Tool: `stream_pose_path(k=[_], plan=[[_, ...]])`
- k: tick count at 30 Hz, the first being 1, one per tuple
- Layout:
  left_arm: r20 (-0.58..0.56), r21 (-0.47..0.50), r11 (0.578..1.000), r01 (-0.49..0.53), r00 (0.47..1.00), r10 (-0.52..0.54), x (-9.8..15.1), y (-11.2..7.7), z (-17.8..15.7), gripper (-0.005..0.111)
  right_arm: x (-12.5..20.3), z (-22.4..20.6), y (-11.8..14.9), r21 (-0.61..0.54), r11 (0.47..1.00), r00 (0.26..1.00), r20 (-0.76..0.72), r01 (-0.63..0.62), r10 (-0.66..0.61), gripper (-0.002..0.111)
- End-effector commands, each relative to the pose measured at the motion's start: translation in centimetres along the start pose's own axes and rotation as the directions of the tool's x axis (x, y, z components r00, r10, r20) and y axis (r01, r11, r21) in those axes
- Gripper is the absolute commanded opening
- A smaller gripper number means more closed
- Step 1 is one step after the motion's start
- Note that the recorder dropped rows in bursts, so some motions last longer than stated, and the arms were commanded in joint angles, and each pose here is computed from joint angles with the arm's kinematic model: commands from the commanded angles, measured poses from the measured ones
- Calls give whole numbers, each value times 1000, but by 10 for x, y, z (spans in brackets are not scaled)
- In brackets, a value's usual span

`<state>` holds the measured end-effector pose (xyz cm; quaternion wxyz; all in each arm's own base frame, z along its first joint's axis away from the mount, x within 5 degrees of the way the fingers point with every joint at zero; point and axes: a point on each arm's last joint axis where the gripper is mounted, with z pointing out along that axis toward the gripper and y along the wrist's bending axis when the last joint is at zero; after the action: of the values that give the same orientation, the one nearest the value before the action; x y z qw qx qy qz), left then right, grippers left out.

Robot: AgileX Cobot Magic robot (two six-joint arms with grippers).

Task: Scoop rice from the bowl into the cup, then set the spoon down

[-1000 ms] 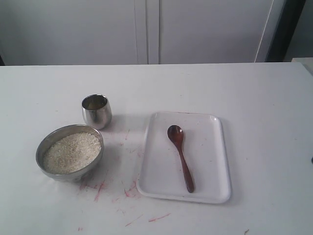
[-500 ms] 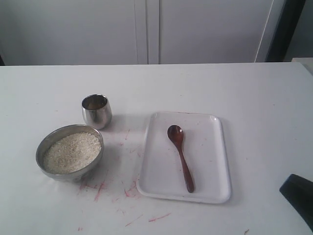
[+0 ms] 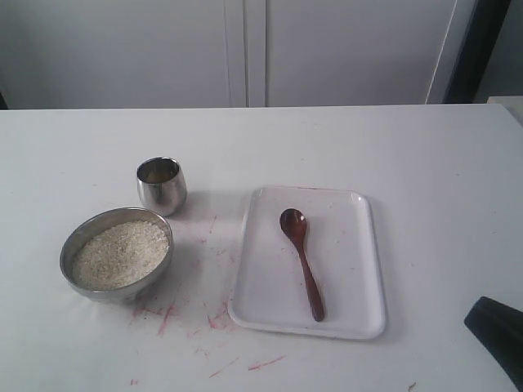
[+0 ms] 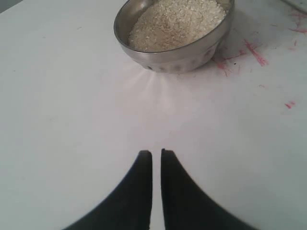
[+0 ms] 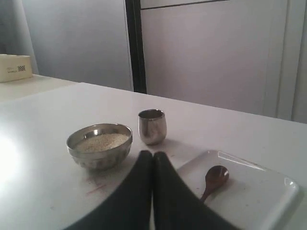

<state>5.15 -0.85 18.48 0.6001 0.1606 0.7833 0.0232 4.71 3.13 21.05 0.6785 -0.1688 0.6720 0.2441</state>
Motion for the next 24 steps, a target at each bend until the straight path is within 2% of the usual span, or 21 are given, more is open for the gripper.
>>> stream_pose_path(k=[1,4,7,9,24], plan=[[-38,11,1000,5,999,-5,6,-1,1,14,4,0,0,-1,999,999,-28,43,-43,0],[-38,11,1000,5,999,-5,6,-1,1,14,6,0,0,0,1000,998,-52,31,-31,0],[-38,11,1000,5,999,-5,6,-1,1,14,9,-1,0,11,993,990,-82,-117,118,0],[-38,11,1000,5,999,-5,6,-1,1,14,9,-1,0,15,987,983,-82,-161,161,0],[-38,11,1000,5,999,-5,6,-1,1,14,9,-1,0,17,985,982,-85,-170,171,0]])
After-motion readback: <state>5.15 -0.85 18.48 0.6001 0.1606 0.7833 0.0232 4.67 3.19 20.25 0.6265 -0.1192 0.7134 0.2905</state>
